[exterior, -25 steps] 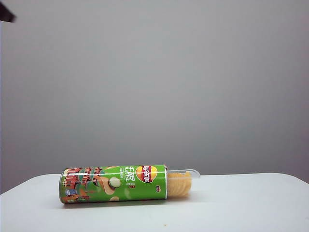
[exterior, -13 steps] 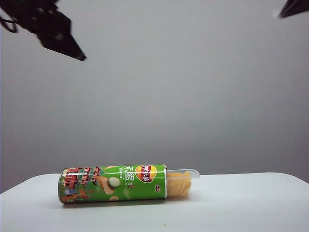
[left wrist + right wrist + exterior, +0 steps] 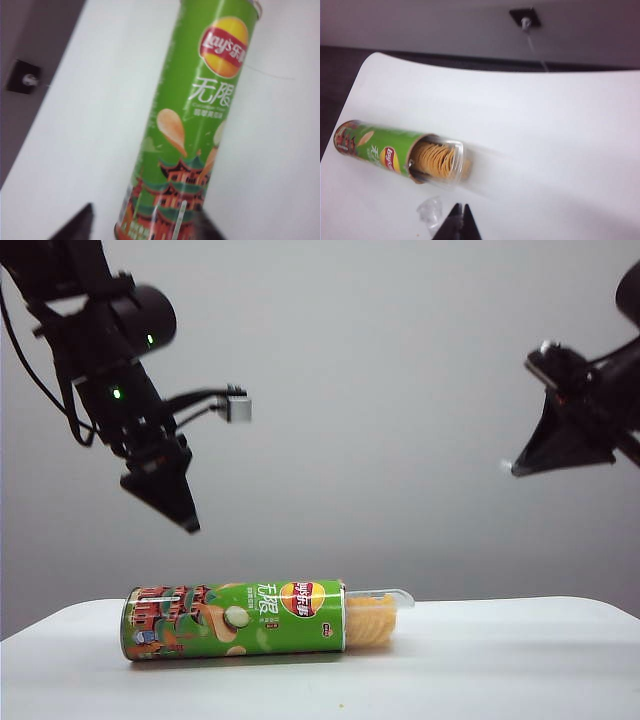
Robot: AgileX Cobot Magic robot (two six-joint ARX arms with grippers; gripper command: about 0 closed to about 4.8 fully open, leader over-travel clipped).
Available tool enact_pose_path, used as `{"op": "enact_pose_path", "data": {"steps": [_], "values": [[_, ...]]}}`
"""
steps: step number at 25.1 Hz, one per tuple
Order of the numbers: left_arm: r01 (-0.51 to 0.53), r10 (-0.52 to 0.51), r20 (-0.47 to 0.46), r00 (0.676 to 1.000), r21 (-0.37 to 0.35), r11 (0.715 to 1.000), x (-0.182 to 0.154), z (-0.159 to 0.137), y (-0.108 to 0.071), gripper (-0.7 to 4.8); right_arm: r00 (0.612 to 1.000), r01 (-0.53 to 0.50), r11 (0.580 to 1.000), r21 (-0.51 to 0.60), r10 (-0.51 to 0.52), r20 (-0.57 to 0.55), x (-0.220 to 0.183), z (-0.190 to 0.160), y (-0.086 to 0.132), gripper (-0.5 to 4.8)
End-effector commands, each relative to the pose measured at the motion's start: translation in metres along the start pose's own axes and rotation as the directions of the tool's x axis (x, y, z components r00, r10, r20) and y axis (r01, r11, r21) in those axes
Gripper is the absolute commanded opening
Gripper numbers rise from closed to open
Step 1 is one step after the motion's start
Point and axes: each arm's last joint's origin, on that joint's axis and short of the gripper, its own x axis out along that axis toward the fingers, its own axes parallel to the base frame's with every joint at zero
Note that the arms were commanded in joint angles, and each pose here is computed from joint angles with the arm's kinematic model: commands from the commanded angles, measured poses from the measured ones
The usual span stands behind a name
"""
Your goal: Pick up the green tub of chips from the desk, push the transparent container that's holding the chips and has slipped out back in, and finally put the chips back on the desk.
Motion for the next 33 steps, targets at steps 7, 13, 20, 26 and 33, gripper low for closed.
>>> {"op": "enact_pose_path", "data": {"steps": [7, 13, 20, 26, 33], "values": [[0.040, -0.036, -0.052, 0.998, 0.073, 0.997, 0.019, -0.006, 0.000, 4.79, 0.991, -0.126, 0.992, 0.031, 0.127, -0.048, 0.017, -0.007, -0.010, -0.04], [0.097, -0.091, -0.091, 0.992, 0.071, 0.993, 0.045, -0.016, -0.002, 4.79, 0.987, -0.158, 0.987, 0.014, 0.158, -0.036, 0.017, -0.005, -0.009, -0.04], [0.135, -0.126, -0.122, 0.985, 0.062, 0.989, 0.085, -0.029, -0.004, 4.79, 0.988, -0.150, 0.989, 0.002, 0.150, -0.031, 0.017, -0.005, -0.009, -0.04], [0.071, -0.059, -0.137, 0.989, 0.079, 0.994, 0.094, -0.031, 0.000, 3.73, 0.990, -0.144, 0.989, -0.016, 0.144, -0.013, 0.017, -0.003, -0.009, -0.04], [0.036, -0.026, -0.112, 0.993, 0.091, 0.995, 0.094, -0.028, 0.004, 2.95, 0.995, -0.095, 0.995, -0.031, 0.095, 0.000, 0.016, -0.002, -0.013, -0.04]]}}
